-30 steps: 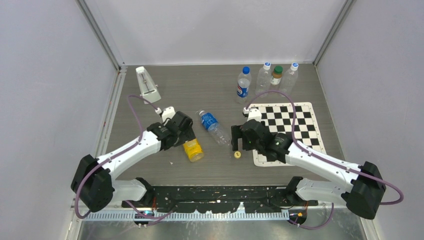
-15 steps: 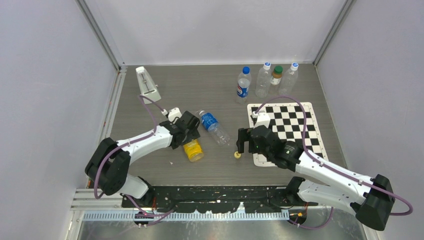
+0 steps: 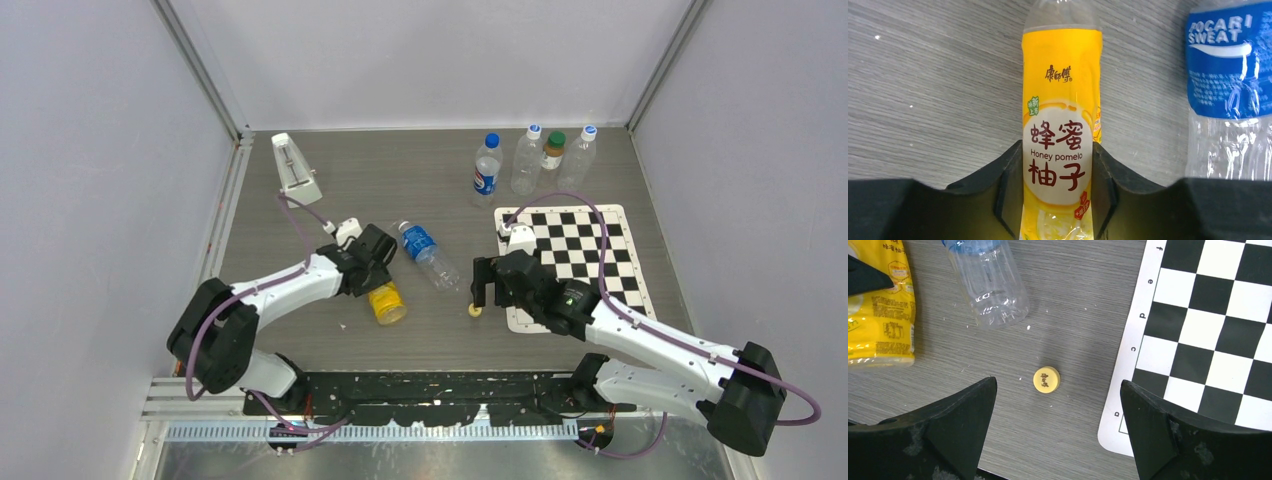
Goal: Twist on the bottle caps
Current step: Pick up the plastic bottle at the center of the board.
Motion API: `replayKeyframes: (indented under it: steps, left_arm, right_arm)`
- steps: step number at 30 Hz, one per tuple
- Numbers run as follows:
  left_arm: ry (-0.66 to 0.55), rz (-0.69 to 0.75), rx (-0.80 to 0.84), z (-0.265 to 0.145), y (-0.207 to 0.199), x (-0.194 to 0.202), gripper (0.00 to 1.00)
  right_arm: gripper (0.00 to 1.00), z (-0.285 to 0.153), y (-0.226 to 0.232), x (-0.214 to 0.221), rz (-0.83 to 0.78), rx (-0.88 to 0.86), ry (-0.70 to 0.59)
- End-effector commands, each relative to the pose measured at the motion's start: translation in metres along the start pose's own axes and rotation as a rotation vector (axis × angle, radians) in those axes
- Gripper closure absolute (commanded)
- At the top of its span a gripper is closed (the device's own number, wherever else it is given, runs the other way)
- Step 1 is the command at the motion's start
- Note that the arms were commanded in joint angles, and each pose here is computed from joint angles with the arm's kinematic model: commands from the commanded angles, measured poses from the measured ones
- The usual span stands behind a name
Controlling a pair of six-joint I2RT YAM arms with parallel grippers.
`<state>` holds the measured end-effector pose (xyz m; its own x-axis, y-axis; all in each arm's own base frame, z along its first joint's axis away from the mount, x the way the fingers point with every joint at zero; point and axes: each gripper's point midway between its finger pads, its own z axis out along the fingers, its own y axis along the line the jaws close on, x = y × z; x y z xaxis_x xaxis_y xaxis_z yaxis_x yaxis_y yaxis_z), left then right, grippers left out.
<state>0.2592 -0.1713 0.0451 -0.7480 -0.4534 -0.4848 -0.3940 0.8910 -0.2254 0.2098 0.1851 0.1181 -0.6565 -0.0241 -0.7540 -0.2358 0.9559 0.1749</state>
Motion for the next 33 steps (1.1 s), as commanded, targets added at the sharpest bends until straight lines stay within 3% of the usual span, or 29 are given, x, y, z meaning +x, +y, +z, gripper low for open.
replayKeyframes:
  steps: [1, 7, 12, 19, 25, 33]
  left_arm:
    - [-0.081, 0.087, 0.123, -0.028, -0.012, -0.024, 0.62]
    - [-0.318, 0.276, 0.317, -0.076, -0.023, -0.066, 0.66]
    - [-0.552, 0.447, 0.467, -0.122, -0.029, -0.095, 0.61]
    - [-0.795, 0.662, 0.699, -0.173, -0.046, -0.1, 0.59]
    - [-0.896, 0.792, 0.873, -0.193, -0.061, -0.084, 0.59]
    - [-0.89, 0.906, 1.059, -0.212, -0.08, -0.061, 0.6]
  right_arm:
    - [0.0, -0.004, 0.009, -0.021, 0.059, -0.027, -0.076]
    - [0.0, -0.012, 0.014, -0.029, 0.049, -0.027, -0.045]
    - [0.0, -0.016, 0.025, -0.031, 0.046, -0.068, -0.012]
    - [0.0, -0.031, 0.05, -0.054, 0.032, -0.181, -0.031]
    - [0.02, -0.057, 0.082, -0.101, 0.058, -0.305, -0.109]
    - [0.19, -0.083, 0.121, -0.177, 0.224, -0.421, -0.264]
